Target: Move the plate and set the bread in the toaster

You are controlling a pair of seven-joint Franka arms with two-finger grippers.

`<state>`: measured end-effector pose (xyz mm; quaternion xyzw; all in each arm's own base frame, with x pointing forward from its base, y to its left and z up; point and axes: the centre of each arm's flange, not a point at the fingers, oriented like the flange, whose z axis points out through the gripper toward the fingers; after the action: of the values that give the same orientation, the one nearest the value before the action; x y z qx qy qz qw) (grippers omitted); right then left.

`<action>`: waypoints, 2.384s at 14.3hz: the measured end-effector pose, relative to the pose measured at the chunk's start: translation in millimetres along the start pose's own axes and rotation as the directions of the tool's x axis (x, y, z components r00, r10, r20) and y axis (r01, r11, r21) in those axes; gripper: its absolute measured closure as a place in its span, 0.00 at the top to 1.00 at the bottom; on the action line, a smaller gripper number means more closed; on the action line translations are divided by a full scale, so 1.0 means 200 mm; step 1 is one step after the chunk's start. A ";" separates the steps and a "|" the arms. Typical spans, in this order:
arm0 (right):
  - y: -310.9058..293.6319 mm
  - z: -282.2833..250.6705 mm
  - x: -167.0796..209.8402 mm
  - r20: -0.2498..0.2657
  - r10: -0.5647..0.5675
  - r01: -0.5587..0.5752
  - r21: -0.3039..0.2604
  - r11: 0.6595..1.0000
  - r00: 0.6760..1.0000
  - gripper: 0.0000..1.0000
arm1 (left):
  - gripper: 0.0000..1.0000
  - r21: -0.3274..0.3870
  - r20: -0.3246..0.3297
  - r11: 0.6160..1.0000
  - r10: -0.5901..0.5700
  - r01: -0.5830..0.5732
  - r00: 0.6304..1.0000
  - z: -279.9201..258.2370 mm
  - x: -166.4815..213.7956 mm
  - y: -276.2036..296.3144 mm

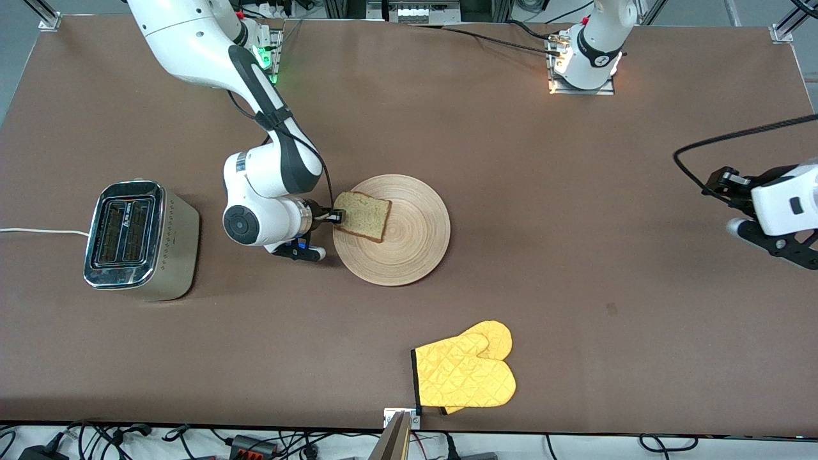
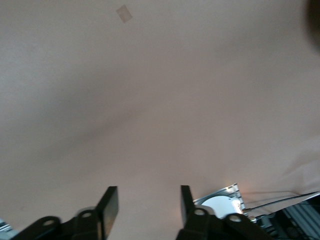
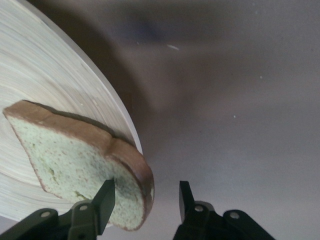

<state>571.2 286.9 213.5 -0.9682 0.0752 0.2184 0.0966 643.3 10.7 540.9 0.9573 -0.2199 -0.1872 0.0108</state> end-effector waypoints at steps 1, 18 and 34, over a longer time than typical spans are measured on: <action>0.00 0.00 0.00 0.004 0.003 -0.003 -0.002 1.000 1.000 0.58 | 0.73 0.009 0.004 1.000 0.003 -0.003 1.000 0.01 0.01 0.02; -0.01 0.00 -0.01 0.014 0.009 -0.009 0.013 1.000 1.000 0.20 | 1.00 -0.083 -0.183 0.894 -0.449 0.441 0.875 0.05 -0.29 0.38; -0.23 -0.70 -0.24 -0.096 -0.042 0.018 -0.237 0.971 0.994 0.03 | 1.00 0.010 -0.361 0.917 -0.369 0.399 0.857 -0.17 -0.43 0.38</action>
<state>593.3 305.7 365.7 -0.9836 0.0387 0.1753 -0.0197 552.2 -22.8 610.3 0.9992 -0.0269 -0.0020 -0.0282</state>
